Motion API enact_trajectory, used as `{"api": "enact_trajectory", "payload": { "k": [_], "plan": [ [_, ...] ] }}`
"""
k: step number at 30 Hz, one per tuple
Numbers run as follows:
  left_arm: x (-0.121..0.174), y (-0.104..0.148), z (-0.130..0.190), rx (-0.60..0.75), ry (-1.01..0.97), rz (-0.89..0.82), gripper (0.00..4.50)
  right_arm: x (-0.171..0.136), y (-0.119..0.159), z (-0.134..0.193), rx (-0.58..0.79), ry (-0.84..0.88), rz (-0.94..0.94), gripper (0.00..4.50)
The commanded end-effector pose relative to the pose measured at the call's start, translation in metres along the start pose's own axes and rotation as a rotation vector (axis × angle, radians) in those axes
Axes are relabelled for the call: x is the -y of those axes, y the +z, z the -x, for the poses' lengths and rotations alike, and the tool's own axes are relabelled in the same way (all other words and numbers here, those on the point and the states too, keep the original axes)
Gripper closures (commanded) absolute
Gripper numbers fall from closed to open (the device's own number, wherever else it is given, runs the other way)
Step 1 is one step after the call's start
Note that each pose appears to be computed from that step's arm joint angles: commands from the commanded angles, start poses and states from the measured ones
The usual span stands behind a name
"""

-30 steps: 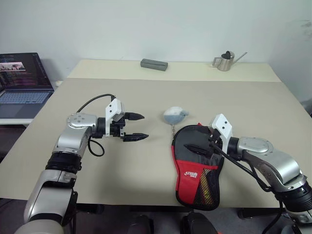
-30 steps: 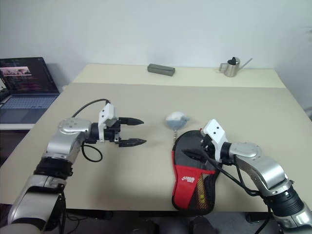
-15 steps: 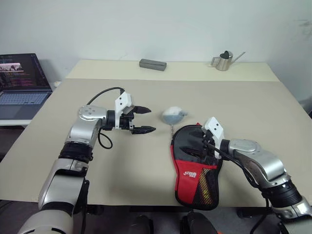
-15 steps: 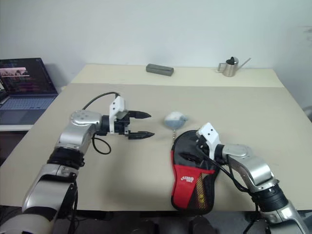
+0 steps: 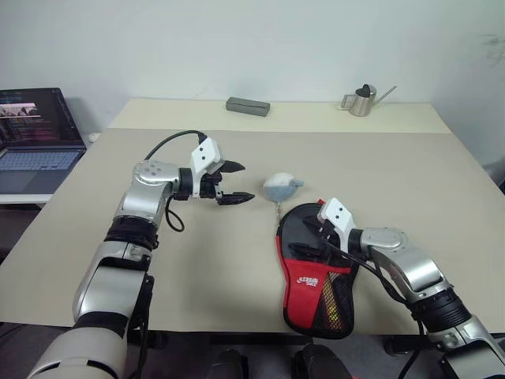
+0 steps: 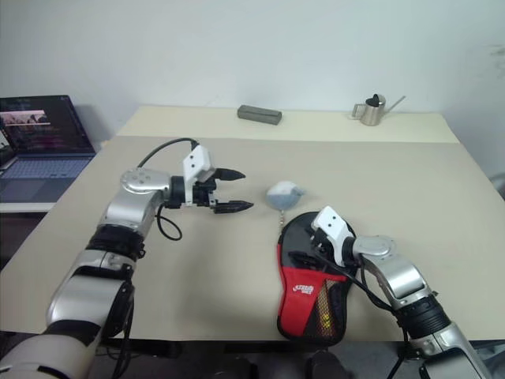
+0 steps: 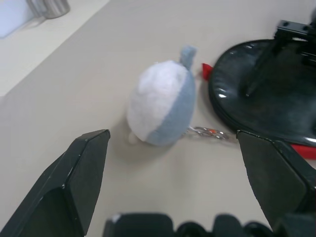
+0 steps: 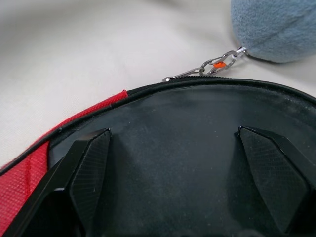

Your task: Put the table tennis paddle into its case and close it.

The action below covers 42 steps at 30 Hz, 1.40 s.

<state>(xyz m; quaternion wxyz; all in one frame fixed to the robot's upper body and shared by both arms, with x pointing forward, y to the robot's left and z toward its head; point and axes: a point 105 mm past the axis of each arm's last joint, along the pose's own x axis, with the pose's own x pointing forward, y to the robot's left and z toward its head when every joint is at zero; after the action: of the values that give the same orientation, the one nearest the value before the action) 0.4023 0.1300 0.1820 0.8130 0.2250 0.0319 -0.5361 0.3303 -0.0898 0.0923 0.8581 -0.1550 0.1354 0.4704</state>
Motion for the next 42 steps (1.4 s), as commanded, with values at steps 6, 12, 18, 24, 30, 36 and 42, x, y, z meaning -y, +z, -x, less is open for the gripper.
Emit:
{"api": "enact_trajectory", "payload": {
  "k": [6,12,18,24,30,36,42],
  "plan": [
    [-0.017,0.014,-0.006,-0.091,-0.005,-0.077,0.00,-0.004,-0.020,-0.008,-0.071,-0.003,-0.043,0.03],
    [-0.021,0.020,-0.023,-0.144,0.004,-0.196,0.00,-0.007,-0.019,-0.012,-0.067,0.005,-0.046,0.03],
    [-0.018,0.020,-0.035,-0.193,-0.018,-0.259,0.00,-0.001,-0.020,-0.011,-0.080,-0.016,-0.041,0.03],
    [-0.023,0.020,-0.043,-0.230,0.036,-0.313,0.00,0.000,-0.021,-0.008,-0.079,-0.020,-0.045,0.03],
    [-0.020,0.014,-0.056,-0.258,0.058,-0.323,0.00,0.001,-0.021,-0.008,-0.079,-0.031,-0.051,0.03],
    [-0.016,0.017,-0.070,-0.240,0.083,-0.300,0.00,0.006,-0.027,-0.001,-0.103,-0.061,-0.049,0.03],
    [-0.013,0.013,-0.077,-0.246,0.087,-0.276,0.00,0.014,-0.033,0.012,-0.127,-0.109,-0.062,0.03]
  ]
}}
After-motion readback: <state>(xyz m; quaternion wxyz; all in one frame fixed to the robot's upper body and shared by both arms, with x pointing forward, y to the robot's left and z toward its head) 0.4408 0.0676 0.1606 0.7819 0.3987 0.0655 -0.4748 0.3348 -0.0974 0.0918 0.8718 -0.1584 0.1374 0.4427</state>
